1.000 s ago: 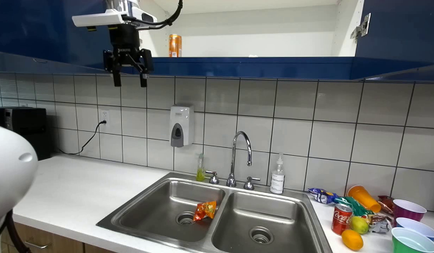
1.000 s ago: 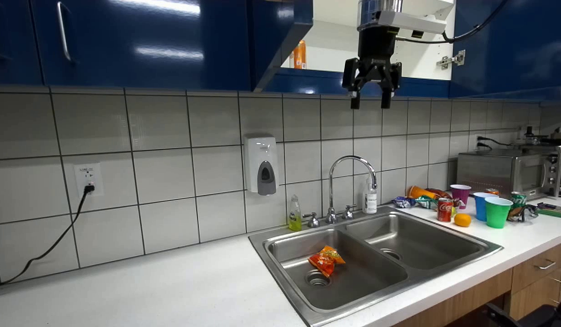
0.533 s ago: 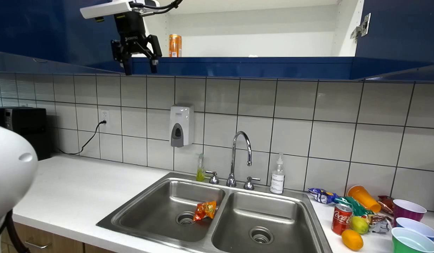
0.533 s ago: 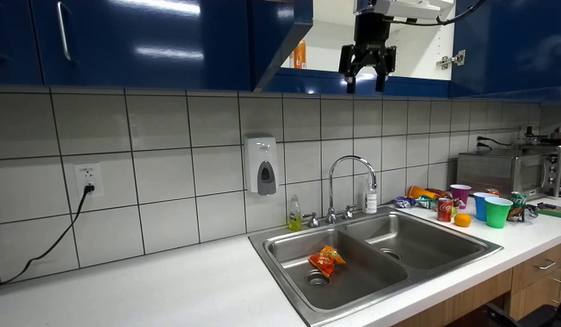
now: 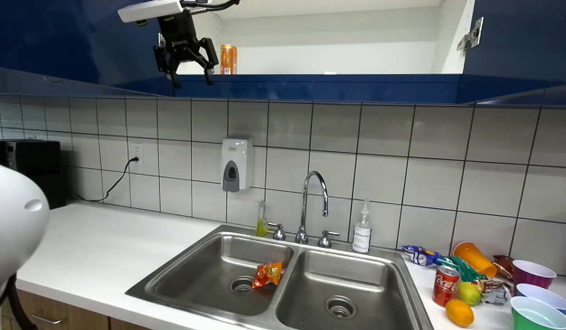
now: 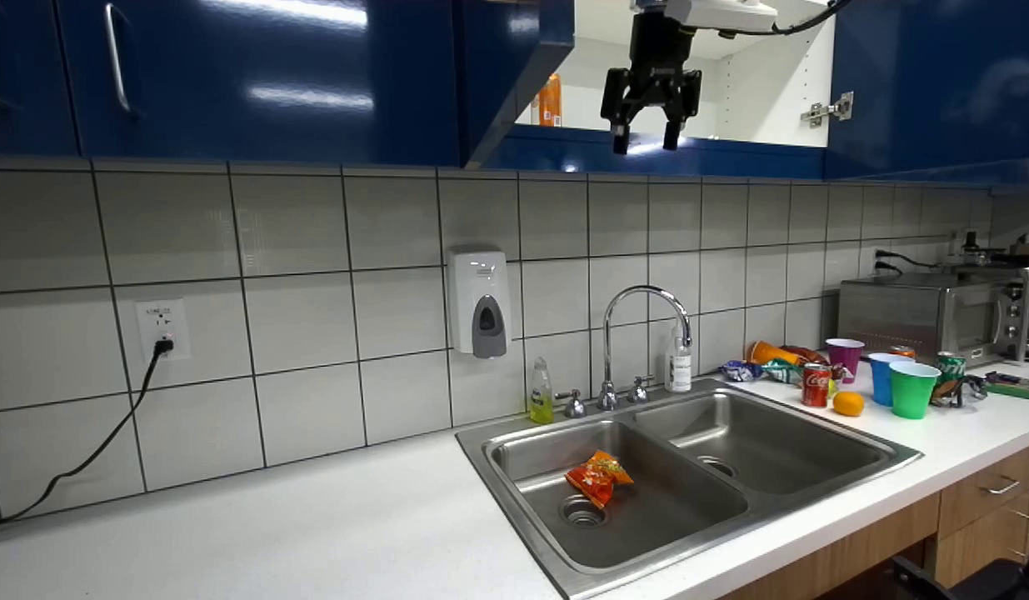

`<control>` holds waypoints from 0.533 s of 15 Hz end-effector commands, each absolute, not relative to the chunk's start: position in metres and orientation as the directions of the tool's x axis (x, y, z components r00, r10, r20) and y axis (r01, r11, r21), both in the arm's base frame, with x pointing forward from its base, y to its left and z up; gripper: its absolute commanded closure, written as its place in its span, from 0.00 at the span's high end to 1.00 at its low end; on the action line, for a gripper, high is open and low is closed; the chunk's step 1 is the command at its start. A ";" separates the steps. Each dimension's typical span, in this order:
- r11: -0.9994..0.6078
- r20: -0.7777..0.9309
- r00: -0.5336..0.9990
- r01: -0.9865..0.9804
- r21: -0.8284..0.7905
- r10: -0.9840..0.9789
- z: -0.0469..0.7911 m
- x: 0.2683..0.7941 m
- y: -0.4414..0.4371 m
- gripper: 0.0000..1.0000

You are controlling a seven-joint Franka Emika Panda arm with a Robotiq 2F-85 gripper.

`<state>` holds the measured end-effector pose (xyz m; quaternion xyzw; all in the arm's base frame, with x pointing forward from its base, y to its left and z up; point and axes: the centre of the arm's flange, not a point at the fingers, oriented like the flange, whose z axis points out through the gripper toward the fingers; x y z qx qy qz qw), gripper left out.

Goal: Remove the can from the top cabinet

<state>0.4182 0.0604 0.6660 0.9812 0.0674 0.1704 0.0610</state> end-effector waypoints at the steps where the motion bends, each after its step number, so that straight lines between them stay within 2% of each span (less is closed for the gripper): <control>1: -0.972 0.363 0.910 0.137 0.189 0.199 0.690 0.424 0.068 1.00; 8: -0.964 0.433 0.875 0.126 0.232 0.219 0.728 0.420 0.075 1.00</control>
